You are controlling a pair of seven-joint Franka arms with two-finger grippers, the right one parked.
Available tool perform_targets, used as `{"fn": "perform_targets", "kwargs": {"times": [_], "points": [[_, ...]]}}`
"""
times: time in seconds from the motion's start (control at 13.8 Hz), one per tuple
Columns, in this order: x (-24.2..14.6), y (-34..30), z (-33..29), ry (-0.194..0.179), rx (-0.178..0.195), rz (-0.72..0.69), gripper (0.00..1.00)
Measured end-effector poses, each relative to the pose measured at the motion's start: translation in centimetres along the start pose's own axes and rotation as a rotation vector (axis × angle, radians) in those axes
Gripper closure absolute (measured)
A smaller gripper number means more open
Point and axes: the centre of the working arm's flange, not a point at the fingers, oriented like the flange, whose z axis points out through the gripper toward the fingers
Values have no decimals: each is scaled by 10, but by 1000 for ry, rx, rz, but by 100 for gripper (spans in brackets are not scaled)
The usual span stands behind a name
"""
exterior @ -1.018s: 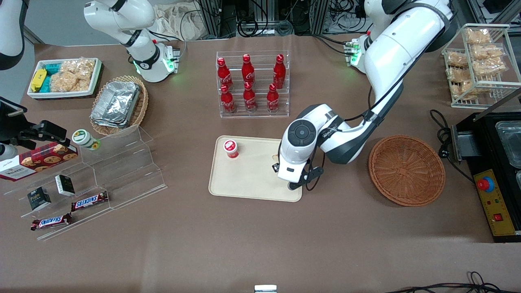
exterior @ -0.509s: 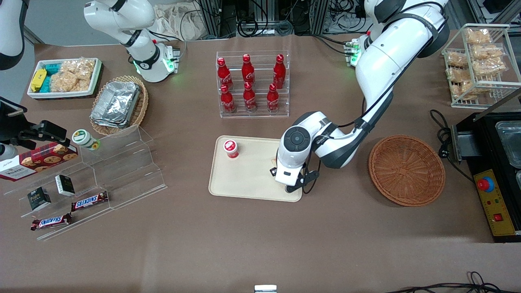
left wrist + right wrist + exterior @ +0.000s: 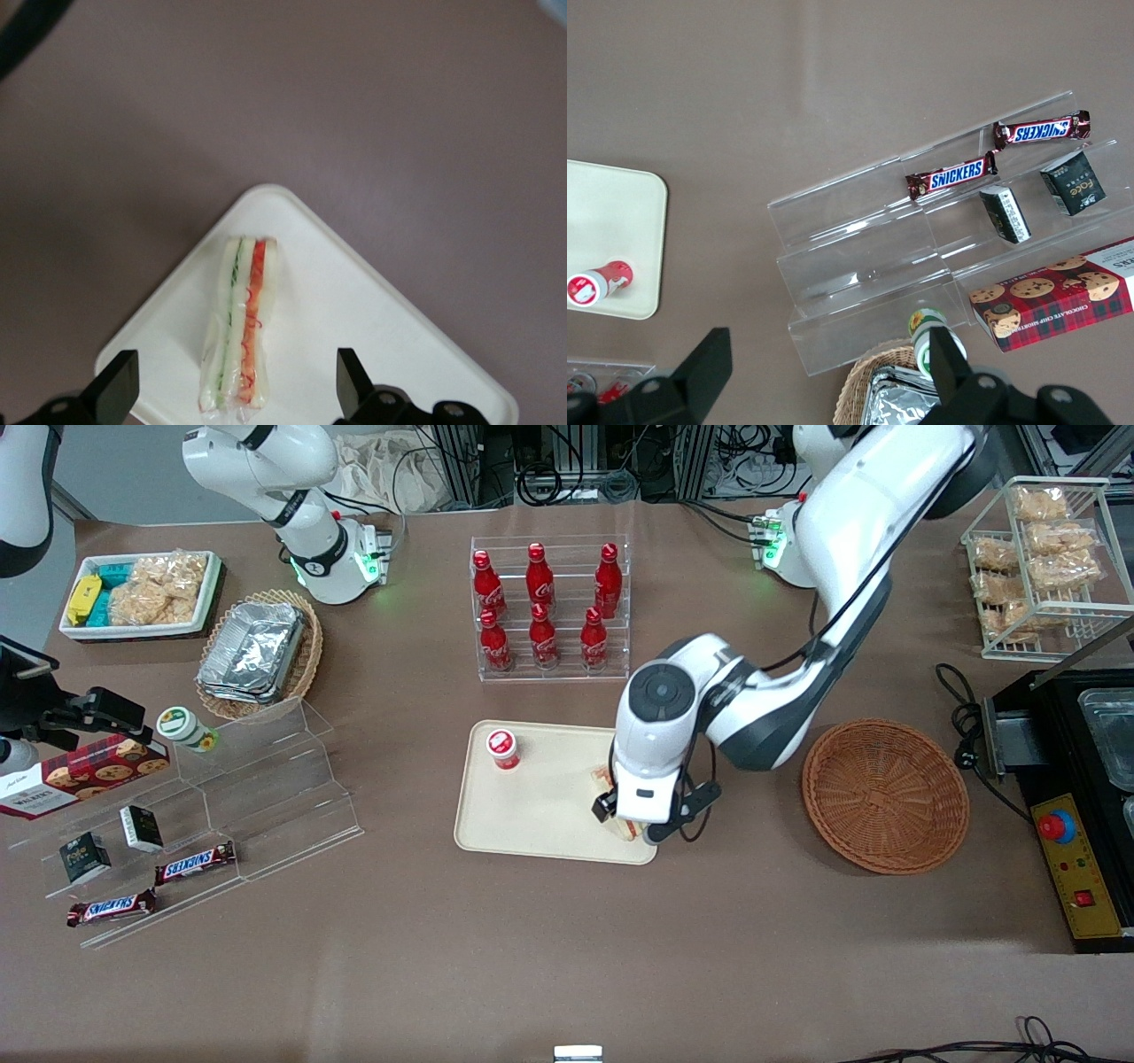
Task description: Place sandwich from basket to tray
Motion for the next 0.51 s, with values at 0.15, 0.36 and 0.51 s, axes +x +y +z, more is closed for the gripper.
{"fn": "perform_targets", "kwargs": {"times": [0.15, 0.36, 0.51], "points": [[25, -17, -55, 62, 7, -46, 0], [67, -47, -108, 95, 9, -88, 0], [90, -70, -133, 57, 21, -40, 0]]}}
